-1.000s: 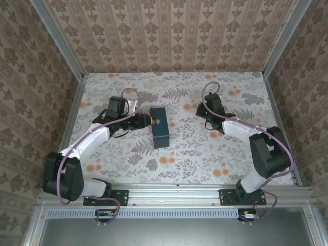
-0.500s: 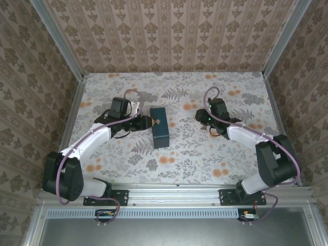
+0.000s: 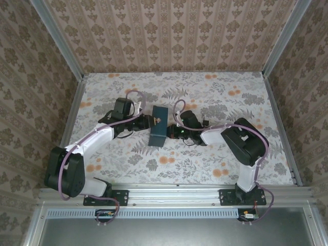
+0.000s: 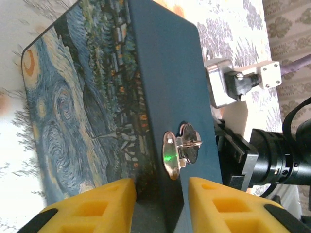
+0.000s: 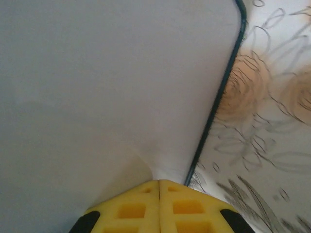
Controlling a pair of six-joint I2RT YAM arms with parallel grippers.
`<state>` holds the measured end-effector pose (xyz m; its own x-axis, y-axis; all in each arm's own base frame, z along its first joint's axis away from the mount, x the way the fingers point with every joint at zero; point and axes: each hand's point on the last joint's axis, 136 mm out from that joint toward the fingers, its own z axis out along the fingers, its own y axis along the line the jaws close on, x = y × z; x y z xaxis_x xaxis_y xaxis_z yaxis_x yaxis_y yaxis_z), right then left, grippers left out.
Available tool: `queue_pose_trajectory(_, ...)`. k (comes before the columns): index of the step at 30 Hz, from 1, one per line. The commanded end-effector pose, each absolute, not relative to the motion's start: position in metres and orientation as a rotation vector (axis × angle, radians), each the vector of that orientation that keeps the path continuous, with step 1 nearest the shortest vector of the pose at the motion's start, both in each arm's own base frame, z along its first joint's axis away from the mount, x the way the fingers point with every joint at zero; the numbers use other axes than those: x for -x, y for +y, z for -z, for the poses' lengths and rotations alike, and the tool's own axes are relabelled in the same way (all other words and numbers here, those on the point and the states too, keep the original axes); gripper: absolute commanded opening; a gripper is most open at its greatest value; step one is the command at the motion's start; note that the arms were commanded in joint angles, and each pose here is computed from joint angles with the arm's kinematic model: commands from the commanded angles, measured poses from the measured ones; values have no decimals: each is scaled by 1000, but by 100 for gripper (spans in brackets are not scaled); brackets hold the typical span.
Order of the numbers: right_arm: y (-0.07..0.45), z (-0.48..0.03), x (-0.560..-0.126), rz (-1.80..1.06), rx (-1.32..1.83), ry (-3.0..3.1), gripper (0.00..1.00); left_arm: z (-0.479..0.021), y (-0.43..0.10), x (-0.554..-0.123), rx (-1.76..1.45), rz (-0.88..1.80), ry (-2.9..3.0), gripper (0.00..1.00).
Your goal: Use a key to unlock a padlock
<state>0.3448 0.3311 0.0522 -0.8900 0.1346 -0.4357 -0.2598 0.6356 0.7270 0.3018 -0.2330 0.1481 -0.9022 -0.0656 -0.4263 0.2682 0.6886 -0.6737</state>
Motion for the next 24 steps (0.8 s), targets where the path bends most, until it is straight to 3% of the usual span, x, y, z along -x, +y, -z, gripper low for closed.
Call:
queue_pose_trajectory(1, 387, -86, -350, -1361, 198, 2267, 6, -149, -231, -298, -150, 1068, 2504, 32)
queue_pose_trajectory(5, 411, -75, -369, -1295, 187, 2306, 5, -170, -223, -300, -213, 982, 2478, 32)
queue_pose_trajectory(7, 402, -61, -383, -1152, 168, 2381, 10, -168, -217, -301, -242, 916, 2502, 32)
queue_pose_trajectory(14, 275, -22, -393, -457, 56, 2640, 27, -149, -208, -322, -270, 810, 2536, 32)
queue_pose_trajectory(21, 221, -64, -403, -395, 34, 2553, 40, -158, -217, -355, -292, 795, 2480, 33)
queue_pose_trajectory(23, 211, -87, -407, -405, 54, 2480, 48, -174, -207, -363, -311, 714, 2424, 45)
queue_pose_trajectory(24, 198, -97, -409, -395, 33, 2454, 57, -183, -195, -369, -294, 637, 2388, 62)
